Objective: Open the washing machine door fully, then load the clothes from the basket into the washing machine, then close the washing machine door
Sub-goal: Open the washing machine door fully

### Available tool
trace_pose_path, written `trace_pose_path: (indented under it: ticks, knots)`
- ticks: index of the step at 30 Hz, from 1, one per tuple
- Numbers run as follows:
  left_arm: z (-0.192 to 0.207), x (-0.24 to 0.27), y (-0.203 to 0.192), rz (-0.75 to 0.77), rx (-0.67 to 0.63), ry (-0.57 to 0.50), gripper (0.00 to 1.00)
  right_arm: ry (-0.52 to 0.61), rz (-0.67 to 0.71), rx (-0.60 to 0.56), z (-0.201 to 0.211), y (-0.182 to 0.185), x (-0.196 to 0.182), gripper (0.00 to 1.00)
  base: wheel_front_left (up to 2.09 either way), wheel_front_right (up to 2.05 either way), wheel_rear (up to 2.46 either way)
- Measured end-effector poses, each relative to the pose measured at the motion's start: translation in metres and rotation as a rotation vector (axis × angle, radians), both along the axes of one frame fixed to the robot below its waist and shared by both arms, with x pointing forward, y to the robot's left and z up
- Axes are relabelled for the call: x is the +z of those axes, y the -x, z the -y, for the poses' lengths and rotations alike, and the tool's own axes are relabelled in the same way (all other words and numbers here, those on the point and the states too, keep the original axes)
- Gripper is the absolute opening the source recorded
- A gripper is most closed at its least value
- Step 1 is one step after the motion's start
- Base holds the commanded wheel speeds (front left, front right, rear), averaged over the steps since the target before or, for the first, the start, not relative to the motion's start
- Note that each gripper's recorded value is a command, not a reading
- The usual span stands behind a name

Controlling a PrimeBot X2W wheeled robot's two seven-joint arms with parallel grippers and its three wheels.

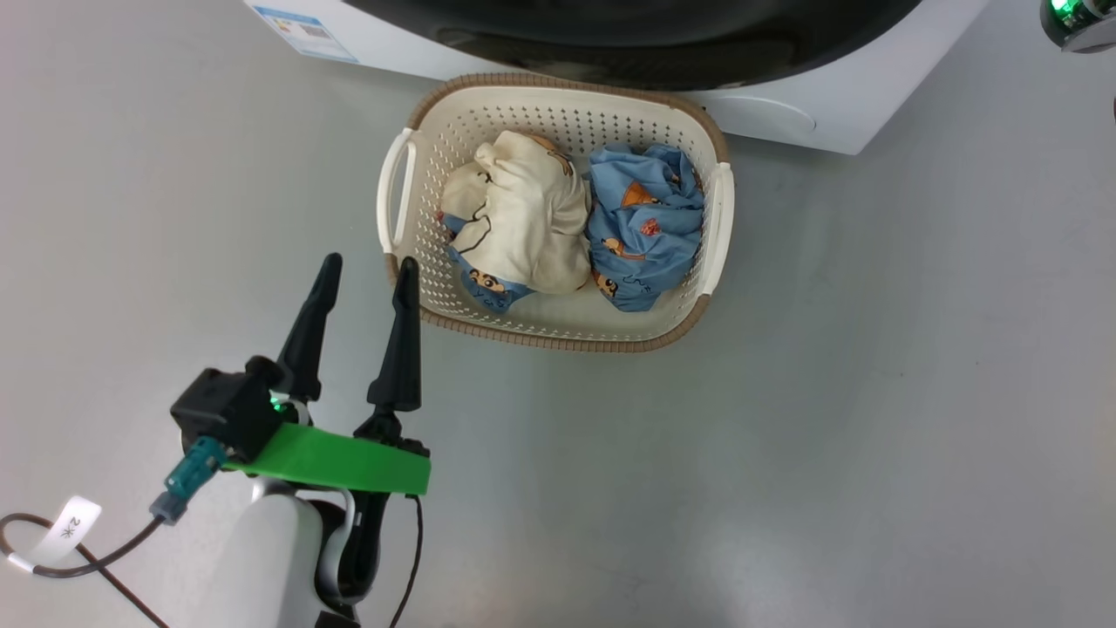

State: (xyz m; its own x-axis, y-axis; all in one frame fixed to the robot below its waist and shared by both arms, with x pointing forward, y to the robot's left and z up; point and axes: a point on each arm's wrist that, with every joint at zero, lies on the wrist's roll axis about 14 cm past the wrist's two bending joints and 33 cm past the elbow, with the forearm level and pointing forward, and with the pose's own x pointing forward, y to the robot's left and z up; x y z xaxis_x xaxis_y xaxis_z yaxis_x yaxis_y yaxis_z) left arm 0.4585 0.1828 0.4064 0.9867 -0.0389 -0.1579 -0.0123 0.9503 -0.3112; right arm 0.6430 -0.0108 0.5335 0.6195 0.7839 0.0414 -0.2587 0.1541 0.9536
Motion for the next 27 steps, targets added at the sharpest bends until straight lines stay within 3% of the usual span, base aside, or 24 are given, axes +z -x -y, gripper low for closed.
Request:
trace_pose_path:
  ticks: [12,27]
  knots:
    - [0.002,0.016,0.000,0.039,-0.004,0.003,1.00,0.026,0.016,0.060,-0.009,0.020,0.011,0.00,0.00,0.00,0.00]
    - [0.005,0.044,0.010,0.100,-0.010,-0.007,1.00,0.076,0.005,0.173,-0.025,0.069,0.016,0.00,0.00,0.00,0.00]
